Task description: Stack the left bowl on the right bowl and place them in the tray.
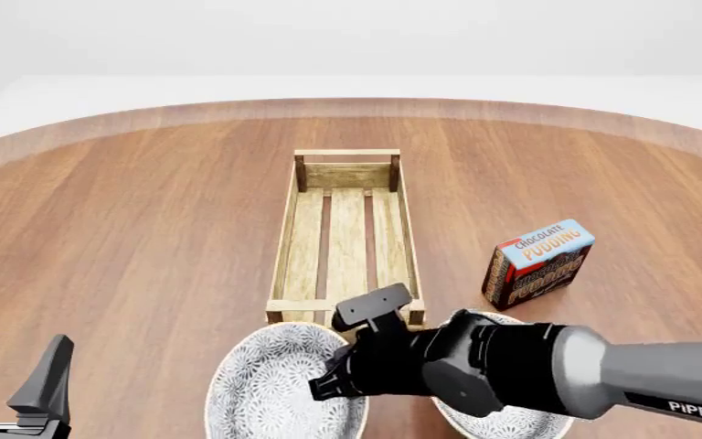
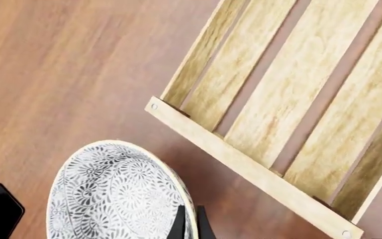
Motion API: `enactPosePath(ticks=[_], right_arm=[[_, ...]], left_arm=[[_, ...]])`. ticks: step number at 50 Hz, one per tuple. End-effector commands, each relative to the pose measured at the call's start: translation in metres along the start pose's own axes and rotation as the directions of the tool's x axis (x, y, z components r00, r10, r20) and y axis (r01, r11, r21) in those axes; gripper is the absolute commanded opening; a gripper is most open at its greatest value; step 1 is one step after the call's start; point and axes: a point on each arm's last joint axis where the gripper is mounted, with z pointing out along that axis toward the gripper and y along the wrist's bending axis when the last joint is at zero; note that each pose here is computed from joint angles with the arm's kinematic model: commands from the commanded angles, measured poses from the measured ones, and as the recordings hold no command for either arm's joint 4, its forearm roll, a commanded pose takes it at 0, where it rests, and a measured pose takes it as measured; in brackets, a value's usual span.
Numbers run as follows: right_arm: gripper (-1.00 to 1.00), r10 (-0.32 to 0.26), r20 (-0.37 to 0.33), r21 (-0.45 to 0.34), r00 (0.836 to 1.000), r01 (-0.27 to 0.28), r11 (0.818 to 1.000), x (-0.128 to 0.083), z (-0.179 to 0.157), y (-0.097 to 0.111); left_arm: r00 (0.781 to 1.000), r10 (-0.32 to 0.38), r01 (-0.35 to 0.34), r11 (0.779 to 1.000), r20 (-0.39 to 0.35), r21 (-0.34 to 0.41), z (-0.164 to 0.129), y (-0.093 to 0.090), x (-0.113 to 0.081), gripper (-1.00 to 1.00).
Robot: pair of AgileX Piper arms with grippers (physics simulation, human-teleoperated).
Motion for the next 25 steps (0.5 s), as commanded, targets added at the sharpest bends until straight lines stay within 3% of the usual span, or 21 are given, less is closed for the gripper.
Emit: enactPosePath(ticks=[1,15,25], right_arm=[[-1.00,-0.030,0.078,-0.007,0.997,0.030,1.000,-0.026,-0.042,0.000],[-1.00,-0.031,0.176,0.001,0.984,0.031,1.000,-0.038,-0.097,-0.010],[-1.00,0.039,0.279,0.064,0.959,-0.059,0.996,-0.026,-0.151,-0.046]], left_arm=[[1.000,0.000,0.000,1.000,0.000,0.000,0.000,0.000,0.000,1.00],[1.000,0.000,0.000,1.000,0.000,0.000,0.000,0.000,0.000,1.00],[1.000,0.000,0.000,1.000,0.000,0.000,0.000,0.000,0.000,1.00]])
